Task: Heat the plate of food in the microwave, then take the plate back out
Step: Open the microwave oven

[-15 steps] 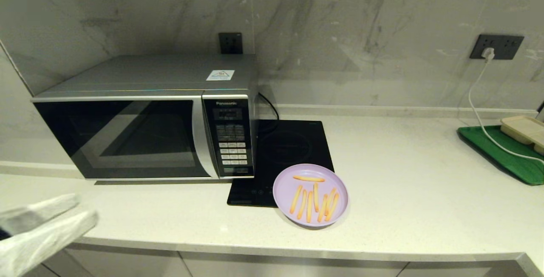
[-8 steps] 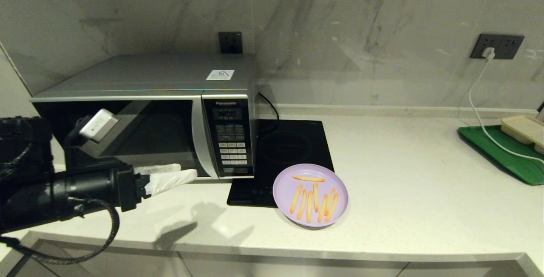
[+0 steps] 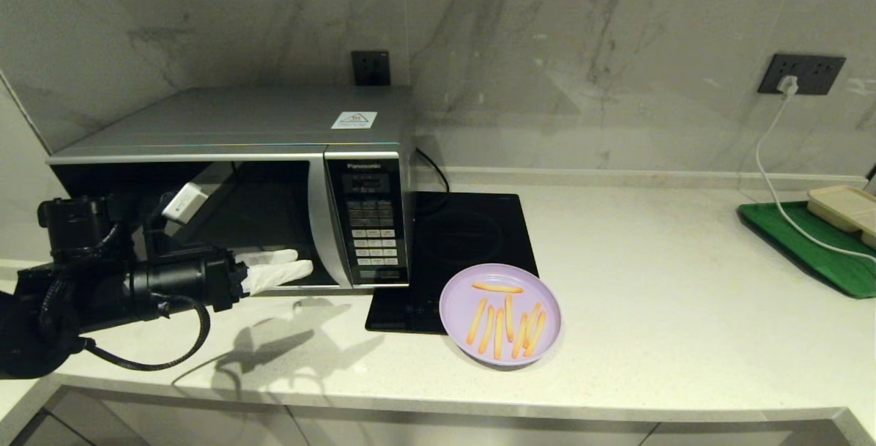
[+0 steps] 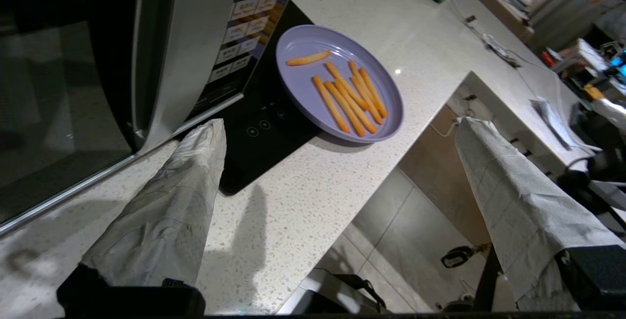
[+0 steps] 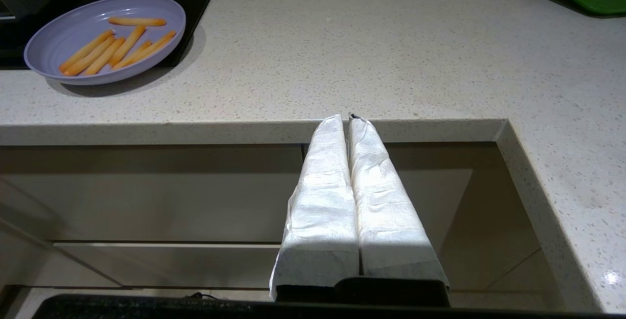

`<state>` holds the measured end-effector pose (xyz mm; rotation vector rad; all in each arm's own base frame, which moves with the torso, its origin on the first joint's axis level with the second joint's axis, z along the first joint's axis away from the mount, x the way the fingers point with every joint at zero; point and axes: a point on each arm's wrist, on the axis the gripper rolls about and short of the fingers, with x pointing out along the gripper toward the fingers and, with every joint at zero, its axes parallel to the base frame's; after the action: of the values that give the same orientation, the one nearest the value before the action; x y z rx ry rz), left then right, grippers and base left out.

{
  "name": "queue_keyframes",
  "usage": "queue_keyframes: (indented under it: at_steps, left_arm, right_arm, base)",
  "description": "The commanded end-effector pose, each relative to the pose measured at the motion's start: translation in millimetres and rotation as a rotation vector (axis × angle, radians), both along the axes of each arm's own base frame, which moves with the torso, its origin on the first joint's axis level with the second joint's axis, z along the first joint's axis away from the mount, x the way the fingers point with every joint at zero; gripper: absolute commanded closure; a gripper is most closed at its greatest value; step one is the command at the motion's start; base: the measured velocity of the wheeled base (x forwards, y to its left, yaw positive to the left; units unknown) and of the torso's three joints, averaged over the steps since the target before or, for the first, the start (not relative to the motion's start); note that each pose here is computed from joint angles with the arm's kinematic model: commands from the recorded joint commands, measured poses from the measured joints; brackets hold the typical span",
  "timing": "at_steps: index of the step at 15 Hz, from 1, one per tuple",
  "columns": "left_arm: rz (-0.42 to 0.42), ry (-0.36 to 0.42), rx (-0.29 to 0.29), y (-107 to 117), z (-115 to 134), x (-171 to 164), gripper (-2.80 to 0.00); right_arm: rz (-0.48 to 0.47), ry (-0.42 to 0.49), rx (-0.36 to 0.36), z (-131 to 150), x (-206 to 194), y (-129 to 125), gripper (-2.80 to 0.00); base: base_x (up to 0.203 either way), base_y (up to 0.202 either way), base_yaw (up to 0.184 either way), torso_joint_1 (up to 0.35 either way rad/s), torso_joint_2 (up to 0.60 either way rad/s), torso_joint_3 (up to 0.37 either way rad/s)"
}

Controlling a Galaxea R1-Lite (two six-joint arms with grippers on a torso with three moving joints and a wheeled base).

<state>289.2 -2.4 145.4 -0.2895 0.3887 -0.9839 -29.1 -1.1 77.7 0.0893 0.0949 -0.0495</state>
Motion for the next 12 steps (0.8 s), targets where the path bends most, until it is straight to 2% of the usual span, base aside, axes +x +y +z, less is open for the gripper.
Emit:
queue_keyframes:
  at_steps: [1,7,12]
  left_arm:
    - [-0.026,0.005,-0.011,0.8,-4.7,9.0,-2.8]
    - [-0.042,-0.087,0.017,1.3,-7.4,38.0,-2.8]
    - [-0.071,-0.107,0.027,-7.4,-9.8,45.5,-2.8]
  right_arm:
    - [-0.001,0.001,0.0,-0.1,0.0,0.0,0.0]
    - [0.0,0.001,0.0,-0.1,0.0,0.0,0.0]
    - [-0.001,0.001,0.0,-0.1,0.0,0.0,0.0]
  base:
    - [0.0,0.0,0.0,0.0,0.0,0.0]
    - [0.0,0.0,0.0,0.0,0.0,0.0]
    - [0.0,0.0,0.0,0.0,0.0,0.0]
